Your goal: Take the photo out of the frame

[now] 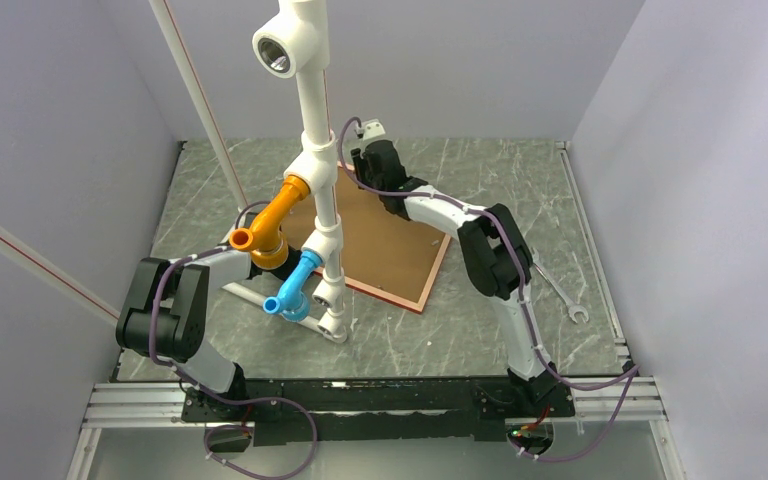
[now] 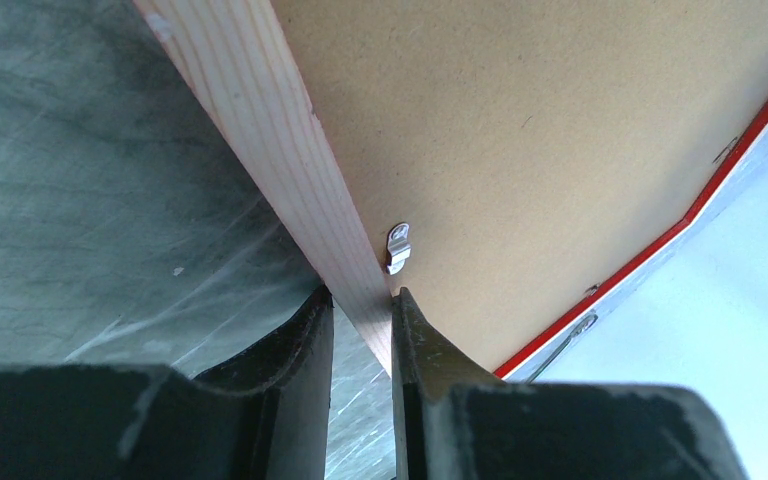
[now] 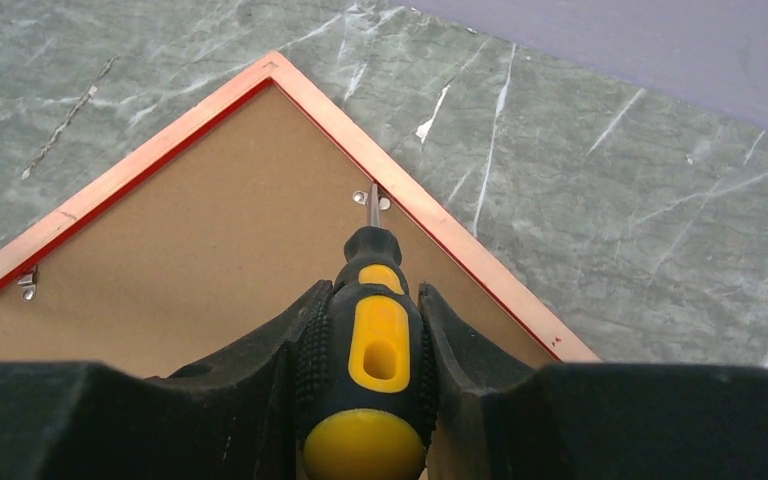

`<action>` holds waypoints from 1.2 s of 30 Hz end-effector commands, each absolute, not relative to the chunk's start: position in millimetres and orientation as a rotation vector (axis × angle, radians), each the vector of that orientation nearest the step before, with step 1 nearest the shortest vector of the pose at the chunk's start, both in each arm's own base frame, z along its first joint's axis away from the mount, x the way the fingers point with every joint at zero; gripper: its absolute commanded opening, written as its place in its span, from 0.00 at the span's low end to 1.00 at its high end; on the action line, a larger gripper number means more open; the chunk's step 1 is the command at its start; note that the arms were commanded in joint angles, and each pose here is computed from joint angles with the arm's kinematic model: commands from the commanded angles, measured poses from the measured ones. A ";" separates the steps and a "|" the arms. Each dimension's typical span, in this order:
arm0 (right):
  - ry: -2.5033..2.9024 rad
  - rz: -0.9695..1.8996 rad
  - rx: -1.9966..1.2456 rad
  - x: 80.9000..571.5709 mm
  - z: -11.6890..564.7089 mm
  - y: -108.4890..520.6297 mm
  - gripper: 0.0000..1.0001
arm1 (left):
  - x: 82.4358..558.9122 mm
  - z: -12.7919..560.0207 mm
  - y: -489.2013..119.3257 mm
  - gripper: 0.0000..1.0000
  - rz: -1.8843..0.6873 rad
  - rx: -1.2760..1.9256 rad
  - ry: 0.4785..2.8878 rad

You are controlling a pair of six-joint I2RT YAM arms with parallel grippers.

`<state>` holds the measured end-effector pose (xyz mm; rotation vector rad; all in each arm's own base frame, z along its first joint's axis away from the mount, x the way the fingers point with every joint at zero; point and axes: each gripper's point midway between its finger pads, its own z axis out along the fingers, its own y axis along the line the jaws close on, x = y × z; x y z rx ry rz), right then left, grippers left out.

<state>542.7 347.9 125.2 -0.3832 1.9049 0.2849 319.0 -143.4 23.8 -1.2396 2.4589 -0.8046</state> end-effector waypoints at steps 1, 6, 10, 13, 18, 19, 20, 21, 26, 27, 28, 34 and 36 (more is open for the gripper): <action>1.869 0.254 -0.357 543.1 160.3 331.4 0.00 | 297.4 -2.2 -128.2 0.12 -0.646 -1.259 2.553; 1.880 0.259 -0.370 538.8 160.4 330.5 0.00 | 298.2 -1.6 -127.7 0.12 -0.645 -1.258 2.550; 1.882 0.295 -0.400 538.0 159.7 336.2 0.00 | 298.3 -1.8 -127.4 0.12 -0.643 -1.258 2.551; 1.892 0.338 -0.416 537.0 158.2 340.0 0.00 | 298.9 -1.4 -126.5 0.12 -0.642 -1.261 2.546; 1.890 0.485 -0.458 529.2 161.4 352.3 0.00 | 300.4 -0.3 -125.8 0.12 -0.646 -1.259 2.540; 1.891 0.546 -0.473 524.9 164.9 355.2 0.00 | 299.9 -0.6 -125.9 0.12 -0.646 -1.259 2.542; 1.890 0.594 -0.481 519.0 170.6 356.5 0.00 | 299.9 -0.9 -126.0 0.12 -0.647 -1.258 2.543; 1.881 0.615 -0.482 511.7 181.1 356.0 0.00 | 299.5 -1.6 -125.9 0.12 -0.647 -1.260 2.544; 1.796 0.675 -0.378 465.2 245.2 326.0 0.00 | 300.1 -1.2 -125.8 0.12 -0.646 -1.254 2.543; 1.792 0.655 -0.353 458.7 252.0 315.8 0.00 | 300.5 -1.1 -125.8 0.12 -0.646 -1.250 2.543; 1.790 0.625 -0.322 453.7 257.6 305.1 0.00 | 300.7 -1.1 -125.9 0.13 -0.646 -1.247 2.543; 1.829 0.462 -0.192 428.2 251.6 252.9 0.00 | 303.8 -3.8 -125.8 0.17 -0.604 -1.167 2.560; 1.837 0.465 -0.183 419.5 246.7 247.4 0.00 | 305.3 -5.9 -127.0 0.18 -0.571 -1.100 2.580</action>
